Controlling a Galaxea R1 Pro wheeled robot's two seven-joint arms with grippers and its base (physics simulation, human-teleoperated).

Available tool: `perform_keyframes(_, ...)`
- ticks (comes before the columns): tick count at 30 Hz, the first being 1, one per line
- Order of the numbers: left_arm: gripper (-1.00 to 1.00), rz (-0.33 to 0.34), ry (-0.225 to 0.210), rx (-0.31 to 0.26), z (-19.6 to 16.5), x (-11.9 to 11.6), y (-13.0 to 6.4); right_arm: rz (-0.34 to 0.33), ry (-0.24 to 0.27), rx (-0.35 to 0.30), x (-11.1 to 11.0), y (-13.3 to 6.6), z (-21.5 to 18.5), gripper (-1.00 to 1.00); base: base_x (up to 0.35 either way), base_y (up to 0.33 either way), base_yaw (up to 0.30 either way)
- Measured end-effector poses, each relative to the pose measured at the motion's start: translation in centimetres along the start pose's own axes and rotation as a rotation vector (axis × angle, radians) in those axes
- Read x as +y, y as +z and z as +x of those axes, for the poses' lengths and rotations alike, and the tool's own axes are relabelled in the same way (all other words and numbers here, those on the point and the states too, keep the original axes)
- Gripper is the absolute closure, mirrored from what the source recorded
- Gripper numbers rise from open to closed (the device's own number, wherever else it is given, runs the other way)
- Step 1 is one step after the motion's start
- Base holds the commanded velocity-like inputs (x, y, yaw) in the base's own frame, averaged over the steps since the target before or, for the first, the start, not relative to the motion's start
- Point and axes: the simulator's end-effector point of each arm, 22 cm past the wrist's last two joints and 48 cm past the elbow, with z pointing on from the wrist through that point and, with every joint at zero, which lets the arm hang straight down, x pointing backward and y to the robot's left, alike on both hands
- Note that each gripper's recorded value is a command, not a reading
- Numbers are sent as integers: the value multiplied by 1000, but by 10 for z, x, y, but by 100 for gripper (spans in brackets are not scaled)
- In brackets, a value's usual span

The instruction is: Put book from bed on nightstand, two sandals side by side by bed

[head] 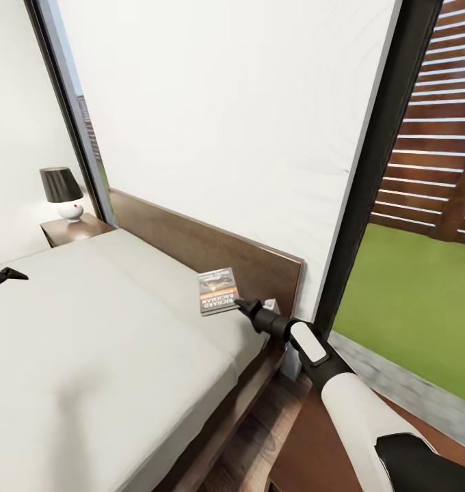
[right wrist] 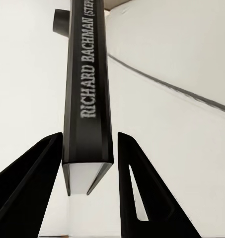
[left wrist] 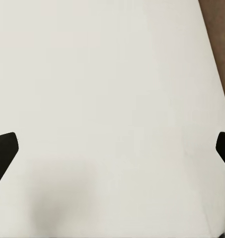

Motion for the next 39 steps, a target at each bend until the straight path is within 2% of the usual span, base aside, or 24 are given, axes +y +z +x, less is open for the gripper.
perform_keyframes(16, -100, -18, -39, 41, 18, 13, 12, 3, 6, 23, -1, -1, 4, 100, 0, 0, 0)
perform_keyframes(27, -100, 1, -25, 65, 29, -6, 24, 6, 8, 25, -2, -1, 5, 100, 0, 0, 0)
perform_keyframes(39, -100, 2, -28, 75, 34, -7, 28, 3, 10, 25, -1, 0, 6, 100, -64, -50, 12)
